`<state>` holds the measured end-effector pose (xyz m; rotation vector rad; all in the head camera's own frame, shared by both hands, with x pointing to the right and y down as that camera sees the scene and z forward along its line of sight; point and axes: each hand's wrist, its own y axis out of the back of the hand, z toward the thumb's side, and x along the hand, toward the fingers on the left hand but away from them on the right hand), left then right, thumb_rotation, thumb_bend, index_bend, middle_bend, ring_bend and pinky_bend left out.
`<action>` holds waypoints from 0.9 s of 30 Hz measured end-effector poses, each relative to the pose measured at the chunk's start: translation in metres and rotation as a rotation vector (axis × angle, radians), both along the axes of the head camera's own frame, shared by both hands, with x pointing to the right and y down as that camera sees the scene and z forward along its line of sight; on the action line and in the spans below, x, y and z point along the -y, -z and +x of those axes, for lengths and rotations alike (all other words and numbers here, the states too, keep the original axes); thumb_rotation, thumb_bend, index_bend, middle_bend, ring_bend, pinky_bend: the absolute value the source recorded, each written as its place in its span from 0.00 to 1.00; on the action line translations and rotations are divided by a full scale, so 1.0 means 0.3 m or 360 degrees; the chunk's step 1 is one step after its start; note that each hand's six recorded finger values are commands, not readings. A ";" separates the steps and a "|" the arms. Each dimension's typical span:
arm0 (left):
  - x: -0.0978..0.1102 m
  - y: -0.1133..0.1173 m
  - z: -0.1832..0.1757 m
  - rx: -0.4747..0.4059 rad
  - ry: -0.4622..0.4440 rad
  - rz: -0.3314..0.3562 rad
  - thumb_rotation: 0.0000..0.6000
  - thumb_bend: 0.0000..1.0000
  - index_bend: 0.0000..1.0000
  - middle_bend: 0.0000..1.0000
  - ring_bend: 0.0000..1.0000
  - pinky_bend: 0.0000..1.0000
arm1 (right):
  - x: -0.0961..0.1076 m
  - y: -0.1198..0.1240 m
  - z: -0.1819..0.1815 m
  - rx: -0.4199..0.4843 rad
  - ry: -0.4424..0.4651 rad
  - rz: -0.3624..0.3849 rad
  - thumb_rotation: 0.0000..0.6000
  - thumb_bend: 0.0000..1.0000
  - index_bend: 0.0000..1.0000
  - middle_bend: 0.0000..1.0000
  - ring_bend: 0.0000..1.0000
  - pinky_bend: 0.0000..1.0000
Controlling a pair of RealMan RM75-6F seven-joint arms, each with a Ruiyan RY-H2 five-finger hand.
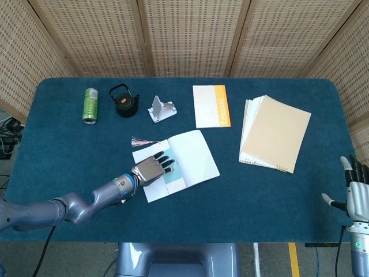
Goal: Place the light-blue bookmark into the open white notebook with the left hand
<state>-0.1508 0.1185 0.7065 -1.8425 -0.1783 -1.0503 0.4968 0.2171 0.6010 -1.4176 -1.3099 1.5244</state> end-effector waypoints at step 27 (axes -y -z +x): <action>-0.098 0.299 -0.540 -0.0409 0.0986 0.0640 1.00 0.13 0.00 0.00 0.00 0.00 | -0.001 0.019 -0.080 -0.0009 0.0137 0.0019 1.00 0.08 0.00 0.00 0.00 0.00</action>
